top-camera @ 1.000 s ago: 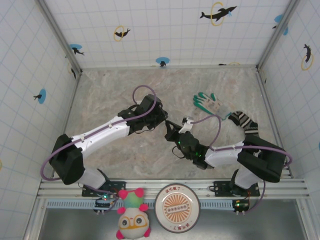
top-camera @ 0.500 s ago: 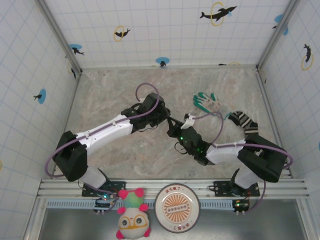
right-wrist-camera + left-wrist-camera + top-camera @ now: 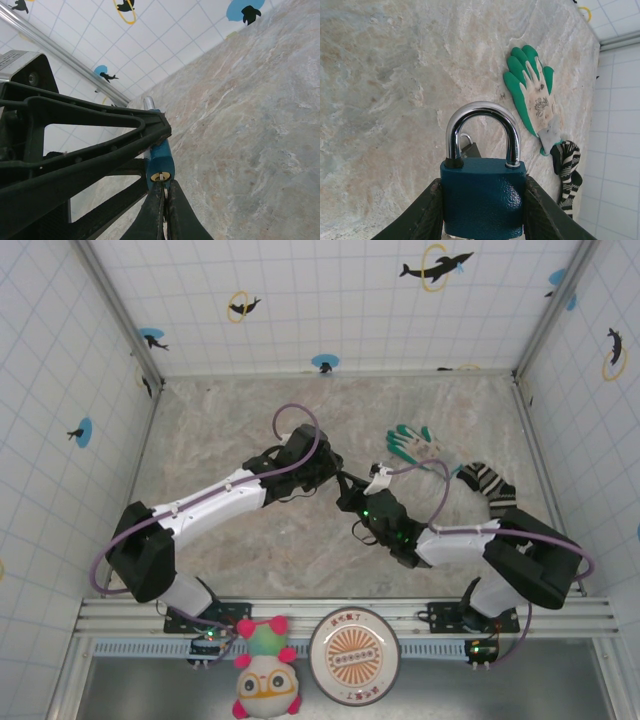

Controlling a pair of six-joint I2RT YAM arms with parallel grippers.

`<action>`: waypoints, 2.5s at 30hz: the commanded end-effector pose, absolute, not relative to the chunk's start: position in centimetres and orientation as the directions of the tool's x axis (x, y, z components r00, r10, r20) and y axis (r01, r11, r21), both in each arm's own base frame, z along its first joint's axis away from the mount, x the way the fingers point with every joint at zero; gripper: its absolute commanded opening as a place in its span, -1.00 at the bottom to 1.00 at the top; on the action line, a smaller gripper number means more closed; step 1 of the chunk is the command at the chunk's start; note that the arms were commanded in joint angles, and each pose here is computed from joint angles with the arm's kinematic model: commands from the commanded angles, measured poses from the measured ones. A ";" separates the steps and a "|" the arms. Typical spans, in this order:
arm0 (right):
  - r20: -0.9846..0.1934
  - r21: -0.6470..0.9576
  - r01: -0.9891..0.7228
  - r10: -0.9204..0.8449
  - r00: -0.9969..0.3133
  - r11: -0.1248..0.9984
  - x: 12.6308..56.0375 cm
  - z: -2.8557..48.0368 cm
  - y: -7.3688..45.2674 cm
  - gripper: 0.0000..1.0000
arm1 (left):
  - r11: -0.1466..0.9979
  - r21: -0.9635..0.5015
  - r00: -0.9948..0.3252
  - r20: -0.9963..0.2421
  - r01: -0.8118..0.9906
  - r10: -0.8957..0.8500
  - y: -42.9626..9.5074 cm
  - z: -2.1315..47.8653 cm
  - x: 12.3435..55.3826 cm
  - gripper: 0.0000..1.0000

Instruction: Unlock with the key

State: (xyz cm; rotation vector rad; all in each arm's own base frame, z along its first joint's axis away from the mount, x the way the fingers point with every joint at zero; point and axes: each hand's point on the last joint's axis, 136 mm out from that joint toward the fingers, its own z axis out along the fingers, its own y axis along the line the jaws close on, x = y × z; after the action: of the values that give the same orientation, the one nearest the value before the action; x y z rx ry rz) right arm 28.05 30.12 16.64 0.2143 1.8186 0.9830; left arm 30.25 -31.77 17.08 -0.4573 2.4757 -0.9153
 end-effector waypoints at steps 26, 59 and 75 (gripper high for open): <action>-0.634 0.773 -0.346 0.626 -0.454 0.532 27.0 21.4 28.9 -1.00 | 0.636 -0.768 -0.911 -0.309 0.070 -0.272 -34.5 20.5 25.4 -1.00; -0.316 0.928 -0.342 0.802 -0.507 0.150 26.4 24.6 26.7 -1.00 | 0.400 -0.863 -0.827 -0.452 0.309 -0.334 -33.9 27.8 24.3 -1.00; -0.762 0.632 -0.345 0.476 -0.438 0.694 24.8 21.9 28.0 -0.90 | 0.540 -0.827 -0.864 -0.379 0.156 -0.331 -33.3 23.8 25.3 -1.00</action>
State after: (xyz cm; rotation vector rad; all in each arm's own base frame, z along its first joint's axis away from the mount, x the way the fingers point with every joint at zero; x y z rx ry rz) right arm 24.09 28.92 22.66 0.1569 1.7624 1.1376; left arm 26.18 -32.29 23.77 -0.1866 2.2305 -1.2754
